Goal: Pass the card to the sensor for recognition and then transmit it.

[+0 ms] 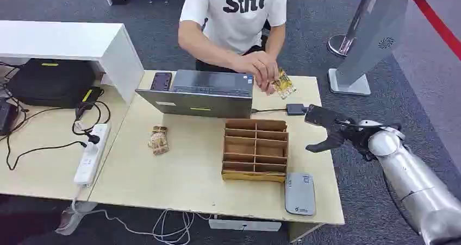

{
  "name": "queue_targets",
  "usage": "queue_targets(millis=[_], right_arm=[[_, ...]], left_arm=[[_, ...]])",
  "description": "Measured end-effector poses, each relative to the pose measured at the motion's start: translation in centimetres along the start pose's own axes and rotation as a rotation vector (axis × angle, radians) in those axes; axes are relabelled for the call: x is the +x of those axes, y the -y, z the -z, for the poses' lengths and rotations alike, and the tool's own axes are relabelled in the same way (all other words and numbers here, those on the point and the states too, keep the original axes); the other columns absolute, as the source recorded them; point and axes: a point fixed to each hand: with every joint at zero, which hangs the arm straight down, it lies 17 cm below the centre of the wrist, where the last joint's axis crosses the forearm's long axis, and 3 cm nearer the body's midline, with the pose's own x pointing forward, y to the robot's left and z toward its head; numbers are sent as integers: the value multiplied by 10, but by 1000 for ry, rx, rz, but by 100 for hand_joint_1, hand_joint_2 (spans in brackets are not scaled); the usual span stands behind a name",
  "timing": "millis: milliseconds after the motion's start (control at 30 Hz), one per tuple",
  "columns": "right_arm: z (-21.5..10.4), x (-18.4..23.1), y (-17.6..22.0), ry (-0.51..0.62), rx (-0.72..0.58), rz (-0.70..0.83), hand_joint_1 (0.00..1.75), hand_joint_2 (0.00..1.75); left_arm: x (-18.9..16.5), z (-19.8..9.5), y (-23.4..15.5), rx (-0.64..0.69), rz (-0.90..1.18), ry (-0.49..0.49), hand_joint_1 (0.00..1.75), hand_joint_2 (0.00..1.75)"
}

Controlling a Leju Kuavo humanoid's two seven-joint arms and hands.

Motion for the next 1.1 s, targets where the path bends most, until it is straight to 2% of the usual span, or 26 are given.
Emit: queue_targets(millis=[333, 533, 600, 667, 733, 767, 933, 1100], right_arm=[[-3, 5, 15, -21, 43, -58, 0, 175], [-2, 4, 26, -24, -20, -71, 0, 175], [1, 6, 48, -18, -149, -117, 0, 175], [-4, 12, 82, -22, -422, -273, 0, 175], [-17, 32, 92, 35, -637, -385, 0, 175], [-23, 42, 86, 73, -697, -407, 0, 175], [-43, 70, 58, 171, -838, -425, 0, 175], [-52, 89, 47, 241, -889, -358, 0, 175]], left_arm=[[-1, 0, 0, 0, -2, -3, 0, 175], [0, 0, 0, 0, -4, 2, 0, 175], [0, 0, 0, 3, -9, 2, 0, 175], [0, 0, 0, 11, -12, 2, 0, 175], [0, 1, 1, 14, -12, 1, 0, 175], [-1, 1, 2, 14, -10, 0, 0, 175], [1, 1, 5, 12, 0, 4, 0, 175], [1, 1, 7, 9, 6, 6, 0, 175]])
